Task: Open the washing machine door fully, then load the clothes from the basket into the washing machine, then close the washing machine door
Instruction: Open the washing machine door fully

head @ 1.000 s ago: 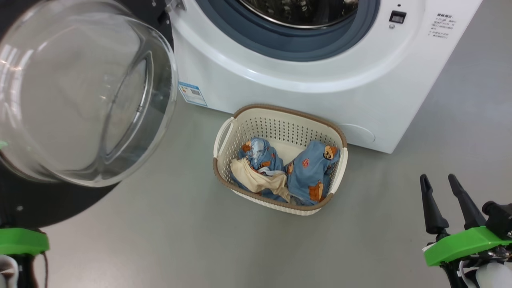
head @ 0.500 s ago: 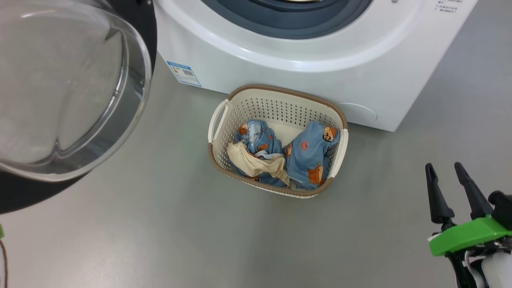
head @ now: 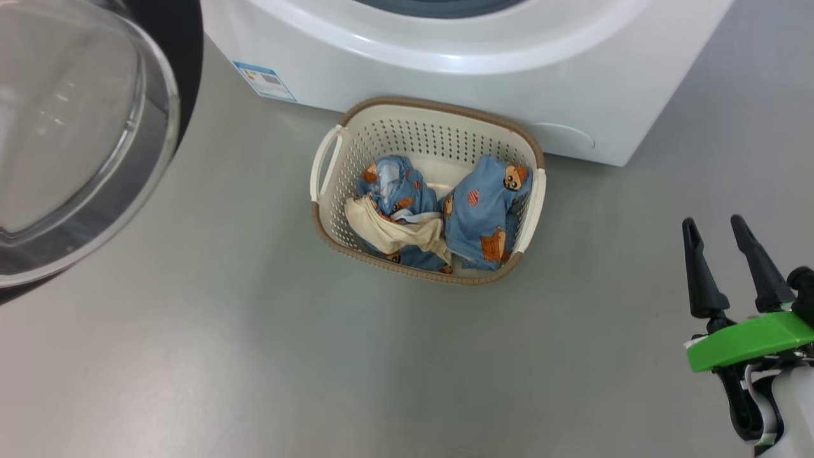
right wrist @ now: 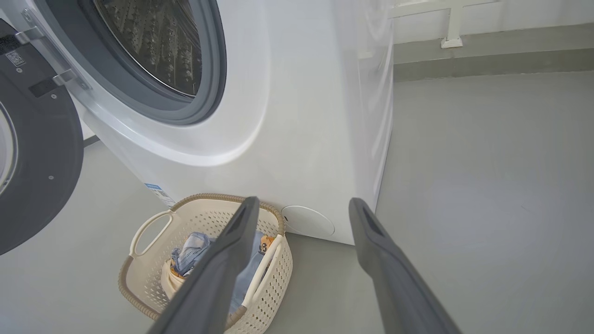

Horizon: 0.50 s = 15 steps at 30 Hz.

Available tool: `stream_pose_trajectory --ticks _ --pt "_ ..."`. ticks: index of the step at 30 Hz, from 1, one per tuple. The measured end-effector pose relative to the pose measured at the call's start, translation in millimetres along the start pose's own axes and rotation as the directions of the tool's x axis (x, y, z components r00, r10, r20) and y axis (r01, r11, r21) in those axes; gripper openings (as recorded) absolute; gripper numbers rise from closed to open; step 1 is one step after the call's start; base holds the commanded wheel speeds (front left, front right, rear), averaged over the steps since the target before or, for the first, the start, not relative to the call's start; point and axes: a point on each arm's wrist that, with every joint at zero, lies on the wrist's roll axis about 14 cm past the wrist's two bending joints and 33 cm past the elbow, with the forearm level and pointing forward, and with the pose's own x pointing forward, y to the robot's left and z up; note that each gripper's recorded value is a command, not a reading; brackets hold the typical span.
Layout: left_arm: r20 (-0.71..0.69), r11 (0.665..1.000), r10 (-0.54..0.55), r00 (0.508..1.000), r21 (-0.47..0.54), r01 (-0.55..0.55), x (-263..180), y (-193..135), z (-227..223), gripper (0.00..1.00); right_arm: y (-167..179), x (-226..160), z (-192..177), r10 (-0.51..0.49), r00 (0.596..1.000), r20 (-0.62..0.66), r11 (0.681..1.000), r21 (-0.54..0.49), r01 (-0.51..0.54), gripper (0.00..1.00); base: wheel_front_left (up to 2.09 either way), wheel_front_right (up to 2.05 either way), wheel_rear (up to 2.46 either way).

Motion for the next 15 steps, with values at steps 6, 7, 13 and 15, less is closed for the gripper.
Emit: stream_pose_trajectory --ticks 6,7,13,15 --pt "0.0 1.0 0.011 1.0 -0.006 -0.011 11 -7 -1 0.0 -5 6 -5 -0.006 1.0 -0.002 1.0 0.004 0.006 1.0 0.0 0.0 0.0" --pt "-0.001 1.0 0.012 1.0 -0.006 -0.012 12 -8 -2 0.0 -6 6 -7 -0.008 1.0 -0.004 1.0 0.005 0.008 1.0 0.0 0.0 0.0" --pt "-0.001 1.0 0.012 1.0 -0.021 -0.012 14 -11 -2 0.0 -7 6 -5 -0.009 1.0 0.0 1.0 0.004 0.009 1.0 0.0 0.0 0.0" --pt "0.005 1.0 0.008 1.0 -0.03 -0.008 13 -12 0 0.0 -5 6 -1 -0.006 1.0 0.008 1.0 0.002 0.005 1.0 0.0 0.0 0.0"
